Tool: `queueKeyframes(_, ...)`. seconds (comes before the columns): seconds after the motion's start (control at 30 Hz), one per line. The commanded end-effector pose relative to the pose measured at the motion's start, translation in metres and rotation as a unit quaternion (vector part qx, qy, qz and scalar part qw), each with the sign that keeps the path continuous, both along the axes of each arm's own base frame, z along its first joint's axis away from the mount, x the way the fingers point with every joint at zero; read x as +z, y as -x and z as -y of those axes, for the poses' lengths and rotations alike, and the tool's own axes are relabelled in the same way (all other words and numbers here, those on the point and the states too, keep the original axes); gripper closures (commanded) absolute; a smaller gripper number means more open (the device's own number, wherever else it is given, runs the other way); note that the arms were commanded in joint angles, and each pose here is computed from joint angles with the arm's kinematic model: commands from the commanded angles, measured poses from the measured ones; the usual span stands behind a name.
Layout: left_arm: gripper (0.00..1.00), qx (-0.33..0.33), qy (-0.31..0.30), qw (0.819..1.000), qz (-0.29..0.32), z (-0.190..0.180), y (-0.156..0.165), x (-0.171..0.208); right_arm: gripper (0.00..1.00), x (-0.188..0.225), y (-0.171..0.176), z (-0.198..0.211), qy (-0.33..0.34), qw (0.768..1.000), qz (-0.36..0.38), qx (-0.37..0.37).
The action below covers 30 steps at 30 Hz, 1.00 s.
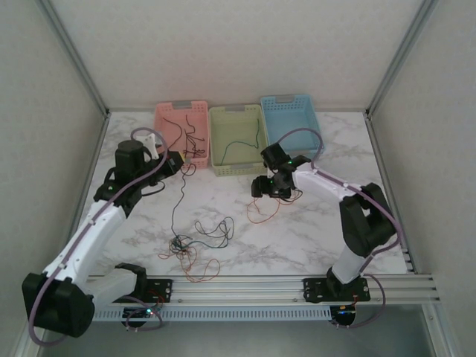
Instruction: Untangle the cables
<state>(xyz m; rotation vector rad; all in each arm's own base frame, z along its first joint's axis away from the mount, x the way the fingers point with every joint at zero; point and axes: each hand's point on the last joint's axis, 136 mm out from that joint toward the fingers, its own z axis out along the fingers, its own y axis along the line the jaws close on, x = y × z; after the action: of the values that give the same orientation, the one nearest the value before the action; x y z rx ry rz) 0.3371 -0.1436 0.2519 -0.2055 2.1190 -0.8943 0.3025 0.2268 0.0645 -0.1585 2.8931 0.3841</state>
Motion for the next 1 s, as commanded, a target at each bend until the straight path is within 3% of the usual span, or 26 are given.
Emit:
queueKeyframes(0.0,1.00,0.018,-0.016,0.999,0.038,-0.002,-0.019,0.015,0.29,-0.014,-0.003,-0.014,-0.014,1.000,-0.015,-0.010)
queueKeyframes(0.13,1.00,0.017,-0.021,0.999,0.022,0.000,-0.027,0.004,0.30,-0.038,-0.001,-0.017,0.001,0.999,-0.042,-0.015)
queueKeyframes(0.27,1.00,0.012,-0.024,0.999,0.032,0.002,-0.024,0.007,0.39,-0.049,-0.002,-0.021,0.008,0.999,-0.046,-0.015)
queueKeyframes(0.5,1.00,0.004,-0.030,0.999,0.020,0.004,-0.015,-0.002,0.80,-0.047,-0.005,-0.019,0.015,0.999,-0.035,-0.018)
queueKeyframes(0.57,1.00,0.001,-0.029,0.999,0.018,0.005,-0.013,-0.003,0.93,-0.030,-0.009,-0.015,0.018,1.000,-0.009,-0.019)
queueKeyframes(0.63,1.00,0.001,-0.029,0.999,0.018,0.005,-0.012,-0.004,1.00,-0.010,-0.016,-0.010,0.022,0.999,0.023,-0.020)
queueKeyframes(0.97,1.00,0.013,-0.031,0.999,0.008,0.004,-0.017,-0.006,1.00,0.126,-0.067,0.028,-0.037,0.984,0.164,-0.058)
